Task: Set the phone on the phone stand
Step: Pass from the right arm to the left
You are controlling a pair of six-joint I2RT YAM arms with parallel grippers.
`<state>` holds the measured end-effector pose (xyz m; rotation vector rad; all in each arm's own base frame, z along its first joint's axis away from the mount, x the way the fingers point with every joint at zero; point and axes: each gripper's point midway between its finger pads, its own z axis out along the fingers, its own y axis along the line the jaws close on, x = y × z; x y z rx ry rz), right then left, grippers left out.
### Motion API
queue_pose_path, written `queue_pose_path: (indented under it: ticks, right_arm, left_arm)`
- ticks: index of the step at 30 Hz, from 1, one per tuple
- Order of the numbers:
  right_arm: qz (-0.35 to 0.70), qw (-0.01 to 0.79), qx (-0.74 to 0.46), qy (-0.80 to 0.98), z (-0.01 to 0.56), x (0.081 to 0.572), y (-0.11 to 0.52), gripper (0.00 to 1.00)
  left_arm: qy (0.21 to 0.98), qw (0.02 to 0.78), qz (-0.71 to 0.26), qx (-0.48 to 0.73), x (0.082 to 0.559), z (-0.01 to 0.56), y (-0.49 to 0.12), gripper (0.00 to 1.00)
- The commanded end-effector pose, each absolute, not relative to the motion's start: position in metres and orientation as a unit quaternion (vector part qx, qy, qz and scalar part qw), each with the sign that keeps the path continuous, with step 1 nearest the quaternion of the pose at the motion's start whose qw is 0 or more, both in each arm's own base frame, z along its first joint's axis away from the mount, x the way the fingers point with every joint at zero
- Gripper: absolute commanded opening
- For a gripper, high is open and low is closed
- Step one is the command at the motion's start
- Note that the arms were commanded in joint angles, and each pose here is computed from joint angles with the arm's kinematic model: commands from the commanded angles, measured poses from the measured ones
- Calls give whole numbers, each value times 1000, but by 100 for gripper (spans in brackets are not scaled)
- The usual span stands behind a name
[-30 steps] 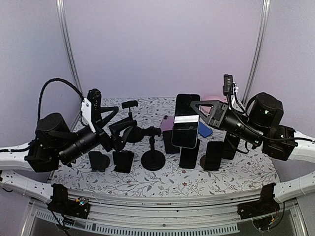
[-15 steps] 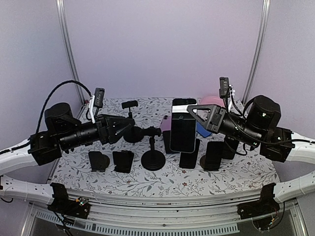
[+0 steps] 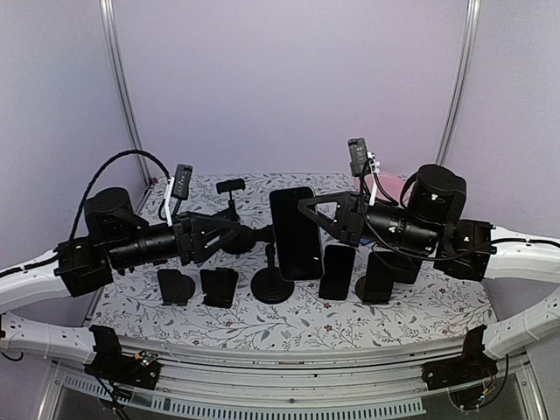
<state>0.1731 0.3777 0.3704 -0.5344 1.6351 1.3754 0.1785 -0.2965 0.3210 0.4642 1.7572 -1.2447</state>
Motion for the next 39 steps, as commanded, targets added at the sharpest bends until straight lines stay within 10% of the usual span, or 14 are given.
queue_pose_path:
  ticks: [1, 16, 33, 39]
  right_arm:
    - [624, 474, -268, 560, 430, 148, 386, 2]
    - [647, 451, -288, 543, 422, 151, 419, 2]
    - [659, 426, -302, 542, 412, 146, 428, 2]
    - [656, 424, -292, 552, 410, 149, 427, 6]
  left_arm:
    - [676, 436, -547, 232, 164, 330, -310, 65]
    - [611, 393, -626, 285, 135, 346, -330, 48]
    - [597, 390, -639, 288, 134, 349, -335, 0]
    - [594, 401, -642, 272, 136, 352, -329, 0]
